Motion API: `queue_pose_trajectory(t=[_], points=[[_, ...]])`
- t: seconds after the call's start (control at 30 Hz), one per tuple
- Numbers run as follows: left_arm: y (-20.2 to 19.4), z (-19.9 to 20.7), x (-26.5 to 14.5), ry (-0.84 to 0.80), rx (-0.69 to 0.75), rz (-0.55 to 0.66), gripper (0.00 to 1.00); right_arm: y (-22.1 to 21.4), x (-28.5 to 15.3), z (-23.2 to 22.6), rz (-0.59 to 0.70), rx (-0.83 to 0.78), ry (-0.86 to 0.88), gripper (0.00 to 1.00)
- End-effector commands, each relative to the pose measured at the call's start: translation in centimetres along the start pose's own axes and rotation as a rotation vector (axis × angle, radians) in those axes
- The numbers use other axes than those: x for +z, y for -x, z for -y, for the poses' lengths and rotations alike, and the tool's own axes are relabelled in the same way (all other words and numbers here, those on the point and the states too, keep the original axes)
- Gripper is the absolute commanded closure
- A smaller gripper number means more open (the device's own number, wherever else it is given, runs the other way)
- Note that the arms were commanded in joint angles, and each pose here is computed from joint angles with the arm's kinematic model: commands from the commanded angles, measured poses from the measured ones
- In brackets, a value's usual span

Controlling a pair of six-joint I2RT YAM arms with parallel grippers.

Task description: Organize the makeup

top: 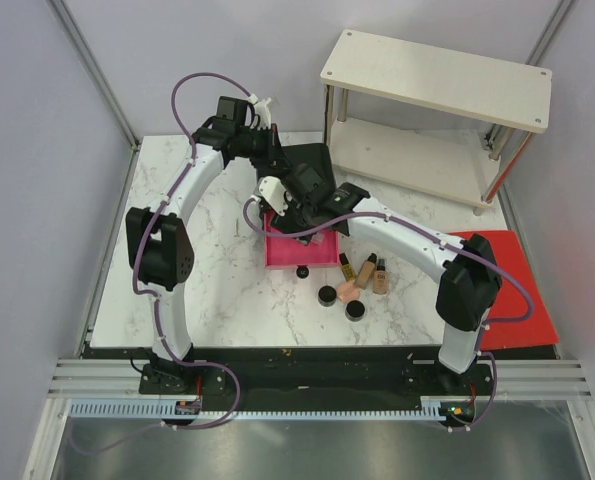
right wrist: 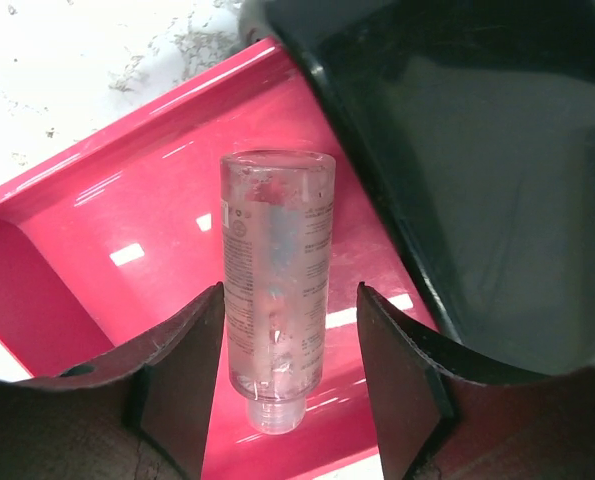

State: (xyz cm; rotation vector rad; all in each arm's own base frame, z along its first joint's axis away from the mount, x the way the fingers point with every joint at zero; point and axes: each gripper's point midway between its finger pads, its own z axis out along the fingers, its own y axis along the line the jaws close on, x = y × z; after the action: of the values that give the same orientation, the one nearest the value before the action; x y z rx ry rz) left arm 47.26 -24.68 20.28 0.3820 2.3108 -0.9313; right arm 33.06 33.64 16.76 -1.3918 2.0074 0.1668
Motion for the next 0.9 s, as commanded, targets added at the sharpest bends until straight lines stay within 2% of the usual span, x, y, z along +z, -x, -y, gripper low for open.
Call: queue_pose_trajectory(t=[0.0, 0.2, 0.27, 0.3, 0.33, 0.43, 0.6, 0.63, 0.7, 0.87], points=[[-7.6, -5.8, 1.9, 0.162, -0.101, -0.245, 0.94, 2.9, -3.2, 2.0, 0.081, 0.023, -0.084, 0.37], [-7.7, -5.9, 2.0, 0.162, -0.106, -0.248, 0.94, 2.8, -7.7, 4.2, 0.117, 0.065, -0.218, 0.37], [-7.7, -6.0, 2.0, 0.162, -0.105, -0.248, 0.94, 2.5, -9.4, 5.2, 0.135, 0.084, -0.282, 0.32], [-7.6, -6.0, 2.0, 0.163, -0.104, -0.246, 0.94, 1.1, -9.4, 5.7, 0.103, 0.095, -0.327, 0.3], [-7.6, -6.0, 2.0, 0.162, -0.103, -0.248, 0.94, 0.6, -9.8, 6.0, 0.101, 0.111, -0.355, 0.24], [-7.9, -6.0, 2.2, 0.162, -0.105, -0.255, 0.94, -1.8, -11.2, 7.5, 0.09, 0.215, -0.459, 0.15], [-7.9, -6.1, 2.1, 0.162, -0.101, -0.258, 0.94, -7.1, -10.6, 8.3, -0.02, 0.438, -0.496, 0.13], [-7.9, -6.2, 2.1, 0.164, -0.103, -0.26, 0.94, -8.5, -10.1, 8.0, -0.078, 0.47, -0.486, 0.13], [-7.9, -6.2, 2.1, 0.164, -0.1, -0.26, 0.94, -10.0, -10.0, 8.5, -0.112, 0.613, -0.504, 0.14], [-7.6, -6.2, 2.0, 0.165, -0.097, -0.256, 0.94, -16.6, -8.2, 6.7, -0.372, 0.907, -0.413, 0.18]])
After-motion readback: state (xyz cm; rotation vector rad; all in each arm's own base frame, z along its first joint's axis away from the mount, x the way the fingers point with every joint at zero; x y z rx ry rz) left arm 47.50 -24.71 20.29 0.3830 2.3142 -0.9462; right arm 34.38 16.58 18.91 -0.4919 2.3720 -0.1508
